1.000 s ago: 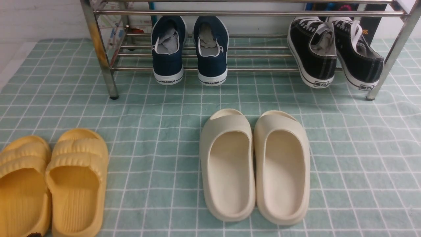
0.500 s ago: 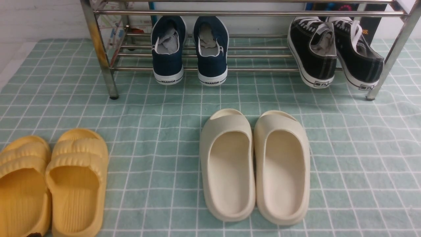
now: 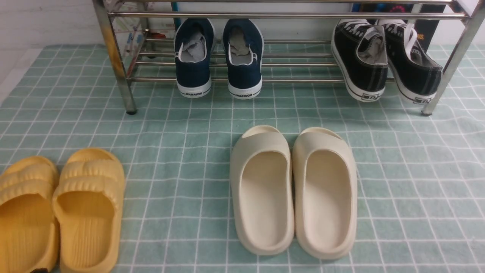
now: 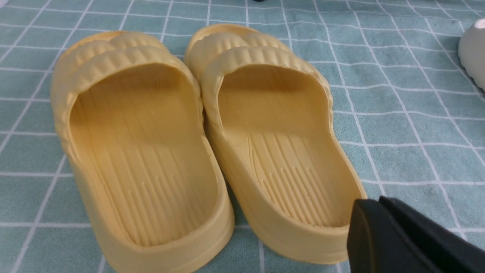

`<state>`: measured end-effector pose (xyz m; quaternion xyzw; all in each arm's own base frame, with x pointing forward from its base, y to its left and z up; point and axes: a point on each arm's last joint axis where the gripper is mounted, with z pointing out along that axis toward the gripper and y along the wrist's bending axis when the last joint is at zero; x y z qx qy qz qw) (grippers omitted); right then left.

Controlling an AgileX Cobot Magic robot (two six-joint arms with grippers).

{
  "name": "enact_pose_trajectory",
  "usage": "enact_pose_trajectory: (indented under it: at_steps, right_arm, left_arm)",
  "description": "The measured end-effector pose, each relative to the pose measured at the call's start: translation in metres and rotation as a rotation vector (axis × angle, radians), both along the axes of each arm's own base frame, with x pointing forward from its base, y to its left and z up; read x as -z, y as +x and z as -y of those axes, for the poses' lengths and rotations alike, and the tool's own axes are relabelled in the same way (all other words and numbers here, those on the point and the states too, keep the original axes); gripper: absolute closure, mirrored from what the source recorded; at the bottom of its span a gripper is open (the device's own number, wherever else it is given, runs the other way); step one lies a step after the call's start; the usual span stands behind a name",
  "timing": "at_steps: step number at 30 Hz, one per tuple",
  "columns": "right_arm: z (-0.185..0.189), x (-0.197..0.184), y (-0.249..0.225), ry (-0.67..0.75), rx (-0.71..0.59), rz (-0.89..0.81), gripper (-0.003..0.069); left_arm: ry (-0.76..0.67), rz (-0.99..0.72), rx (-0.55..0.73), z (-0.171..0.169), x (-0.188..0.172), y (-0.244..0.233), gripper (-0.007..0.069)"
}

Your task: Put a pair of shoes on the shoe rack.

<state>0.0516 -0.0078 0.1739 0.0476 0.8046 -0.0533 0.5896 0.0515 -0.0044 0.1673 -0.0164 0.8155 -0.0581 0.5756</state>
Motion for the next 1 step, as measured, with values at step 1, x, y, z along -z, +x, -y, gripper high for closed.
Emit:
enact_pose_trajectory:
  at_steps: [1]
  right_arm:
    - [0.0, 0.0, 0.0, 0.0, 0.0, 0.0, 0.0419]
  left_arm:
    - [0.0, 0.0, 0.0, 0.0, 0.0, 0.0, 0.0597]
